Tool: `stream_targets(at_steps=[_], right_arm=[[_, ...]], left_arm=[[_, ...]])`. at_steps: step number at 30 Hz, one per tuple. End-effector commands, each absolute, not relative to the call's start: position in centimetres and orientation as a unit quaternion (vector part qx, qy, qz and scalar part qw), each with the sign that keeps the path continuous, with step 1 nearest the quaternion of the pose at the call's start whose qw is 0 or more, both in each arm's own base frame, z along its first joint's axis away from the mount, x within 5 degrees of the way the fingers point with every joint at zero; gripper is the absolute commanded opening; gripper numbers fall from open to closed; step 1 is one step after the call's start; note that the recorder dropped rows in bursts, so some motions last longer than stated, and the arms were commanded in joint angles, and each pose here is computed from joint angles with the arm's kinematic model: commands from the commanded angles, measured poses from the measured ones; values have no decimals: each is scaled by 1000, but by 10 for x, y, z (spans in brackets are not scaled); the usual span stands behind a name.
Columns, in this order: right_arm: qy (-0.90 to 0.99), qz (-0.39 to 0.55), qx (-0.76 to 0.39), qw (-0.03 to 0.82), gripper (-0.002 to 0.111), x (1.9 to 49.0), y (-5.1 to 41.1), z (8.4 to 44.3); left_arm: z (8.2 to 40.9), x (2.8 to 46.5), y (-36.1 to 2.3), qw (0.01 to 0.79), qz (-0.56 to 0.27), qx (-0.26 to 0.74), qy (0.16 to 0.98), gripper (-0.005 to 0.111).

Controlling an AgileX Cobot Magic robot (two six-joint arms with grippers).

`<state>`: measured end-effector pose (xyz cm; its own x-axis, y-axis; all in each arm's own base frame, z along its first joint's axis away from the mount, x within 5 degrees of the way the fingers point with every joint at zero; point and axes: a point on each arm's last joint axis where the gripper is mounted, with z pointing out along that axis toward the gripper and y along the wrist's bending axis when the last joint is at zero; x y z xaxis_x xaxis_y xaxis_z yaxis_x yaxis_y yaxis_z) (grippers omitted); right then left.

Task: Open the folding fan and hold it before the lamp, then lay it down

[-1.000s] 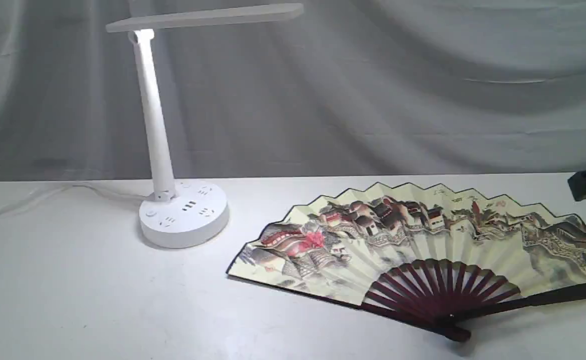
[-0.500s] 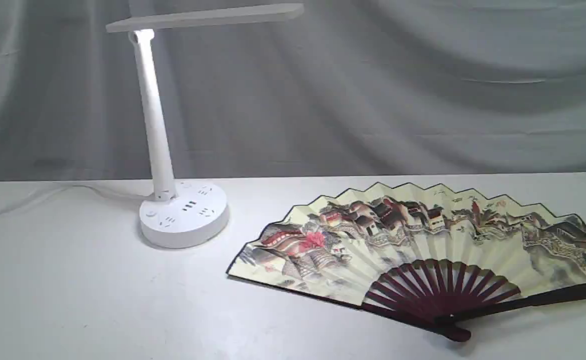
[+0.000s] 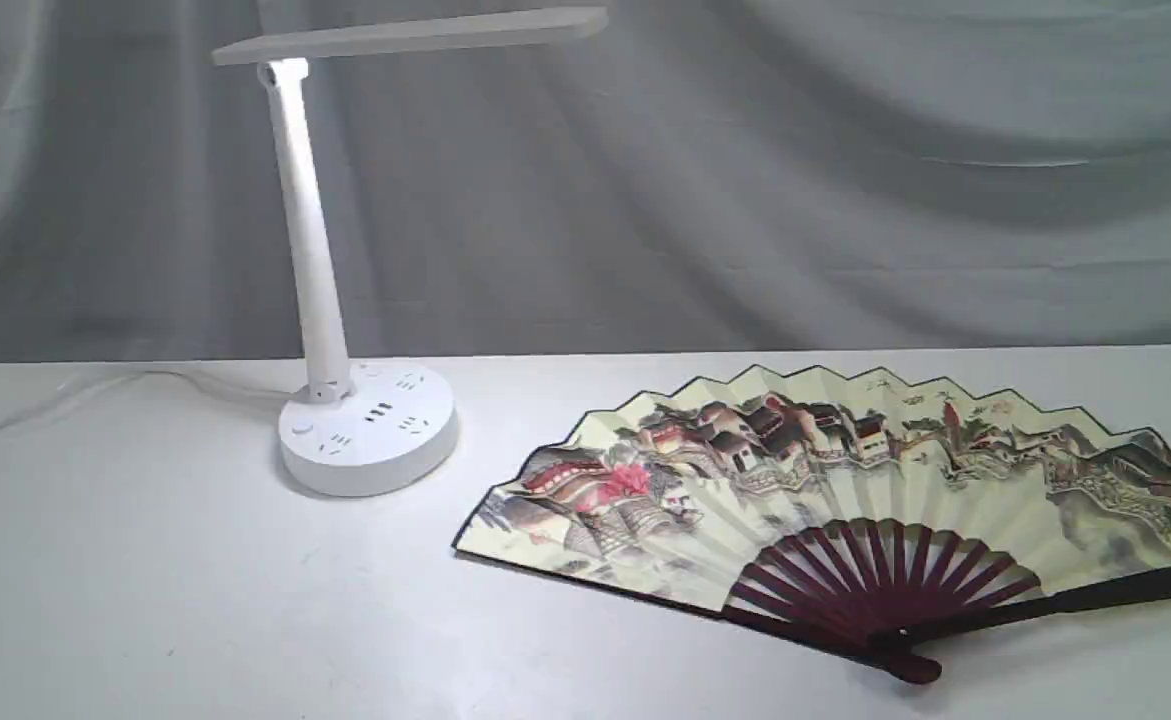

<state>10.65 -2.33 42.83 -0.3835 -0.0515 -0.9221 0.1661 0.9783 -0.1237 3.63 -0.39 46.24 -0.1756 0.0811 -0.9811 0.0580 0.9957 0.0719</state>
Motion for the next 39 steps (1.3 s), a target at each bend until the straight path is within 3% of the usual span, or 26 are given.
stream_targets(at_steps=[1, 9, 17, 24, 28, 39], right_arm=[[812, -99, 31, 575, 0, 80, -17, 433], [790, -104, 30, 604, 0, 26, -5, 434], [750, -112, 29, 652, 0, -33, 7, 423], [710, -123, 27, 693, 0, -74, 15, 384], [758, -115, 30, 641, 0, -71, 14, 369], [717, -117, 28, 687, 0, -36, 8, 357]], left_arm=[[463, 0, -5, 673, 4, 42, 739, 0], [441, -81, -5, 715, 11, 48, 698, 0], [419, -133, -5, 756, 14, 48, 653, 0], [411, -134, -6, 725, 8, 54, 687, 0], [407, -129, -6, 714, 10, 53, 698, 0], [394, -83, -5, 727, 4, 44, 685, 0]])
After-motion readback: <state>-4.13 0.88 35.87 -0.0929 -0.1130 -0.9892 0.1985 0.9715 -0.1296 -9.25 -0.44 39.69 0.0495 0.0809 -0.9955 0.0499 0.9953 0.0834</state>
